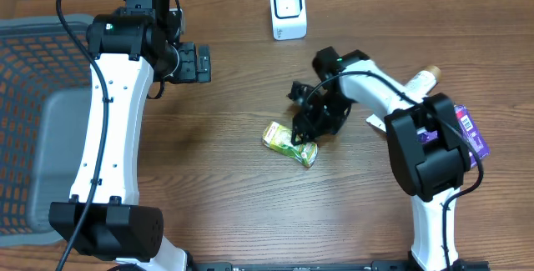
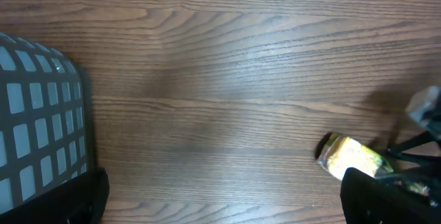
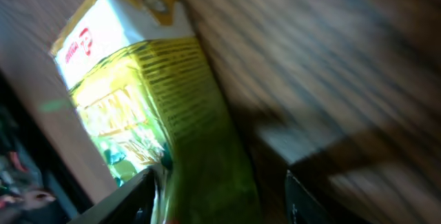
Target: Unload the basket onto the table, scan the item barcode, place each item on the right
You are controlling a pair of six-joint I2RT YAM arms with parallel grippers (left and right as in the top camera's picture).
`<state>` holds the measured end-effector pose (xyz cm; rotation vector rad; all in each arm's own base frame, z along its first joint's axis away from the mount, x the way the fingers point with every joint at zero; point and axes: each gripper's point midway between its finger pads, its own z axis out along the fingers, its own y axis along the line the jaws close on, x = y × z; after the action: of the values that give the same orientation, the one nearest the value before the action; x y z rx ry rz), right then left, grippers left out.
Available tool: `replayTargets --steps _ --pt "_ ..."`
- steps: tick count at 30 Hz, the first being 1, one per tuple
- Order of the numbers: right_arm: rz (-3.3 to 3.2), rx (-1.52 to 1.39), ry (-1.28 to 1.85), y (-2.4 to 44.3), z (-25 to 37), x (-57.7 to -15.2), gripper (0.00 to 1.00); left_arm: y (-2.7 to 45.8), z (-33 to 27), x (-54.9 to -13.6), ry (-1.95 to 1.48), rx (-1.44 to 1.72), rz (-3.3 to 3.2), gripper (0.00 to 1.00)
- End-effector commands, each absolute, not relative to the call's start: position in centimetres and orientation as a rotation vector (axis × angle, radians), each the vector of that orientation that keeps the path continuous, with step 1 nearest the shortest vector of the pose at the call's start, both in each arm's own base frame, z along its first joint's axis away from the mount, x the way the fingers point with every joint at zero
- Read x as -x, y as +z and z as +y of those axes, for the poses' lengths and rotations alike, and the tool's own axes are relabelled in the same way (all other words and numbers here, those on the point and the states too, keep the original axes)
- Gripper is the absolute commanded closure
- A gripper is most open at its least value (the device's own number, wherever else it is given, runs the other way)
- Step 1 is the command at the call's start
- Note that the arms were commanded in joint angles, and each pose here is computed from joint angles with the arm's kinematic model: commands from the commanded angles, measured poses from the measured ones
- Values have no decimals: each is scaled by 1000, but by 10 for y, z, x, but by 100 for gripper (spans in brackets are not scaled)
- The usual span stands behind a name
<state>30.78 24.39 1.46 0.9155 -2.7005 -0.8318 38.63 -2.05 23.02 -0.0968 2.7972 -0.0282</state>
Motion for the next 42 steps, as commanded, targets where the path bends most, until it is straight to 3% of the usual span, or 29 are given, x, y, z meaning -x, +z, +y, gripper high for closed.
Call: replayTargets --steps 1,4,6,8,9,13,21,27,38,42 --pt "-2679 -1092 -627 -5 248 -296 39 231 -21 -386 -46 118 2796 0" --pt "-2660 -1153 -558 -7 254 -288 36 231 -21 -386 -46 118 2796 0" --pt "-2642 -1162 -525 -9 254 -282 42 231 -21 -386 -46 118 2796 0" --pt "-2654 -1086 -489 -13 252 -279 74 231 -21 -386 -46 118 2796 0" --pt "-2661 -1056 -480 -13 251 -279 82 231 -21 -386 -46 118 2796 0" --pt "-2690 -852 -473 -11 252 -275 96 231 -21 -386 -46 118 2796 0" --pt "-2525 -751 -1039 38 290 -268 96 231 -21 -386 -46 118 2796 1" --pt "-2357 -739 -1755 142 271 -298 96 231 -21 -386 -46 118 2796 0" --pt "-2296 -380 -2330 248 192 -344 96 231 -21 -386 -46 118 2796 0" --pt "-2333 -297 -2373 277 168 -355 96 231 -21 -386 -46 118 2796 1"
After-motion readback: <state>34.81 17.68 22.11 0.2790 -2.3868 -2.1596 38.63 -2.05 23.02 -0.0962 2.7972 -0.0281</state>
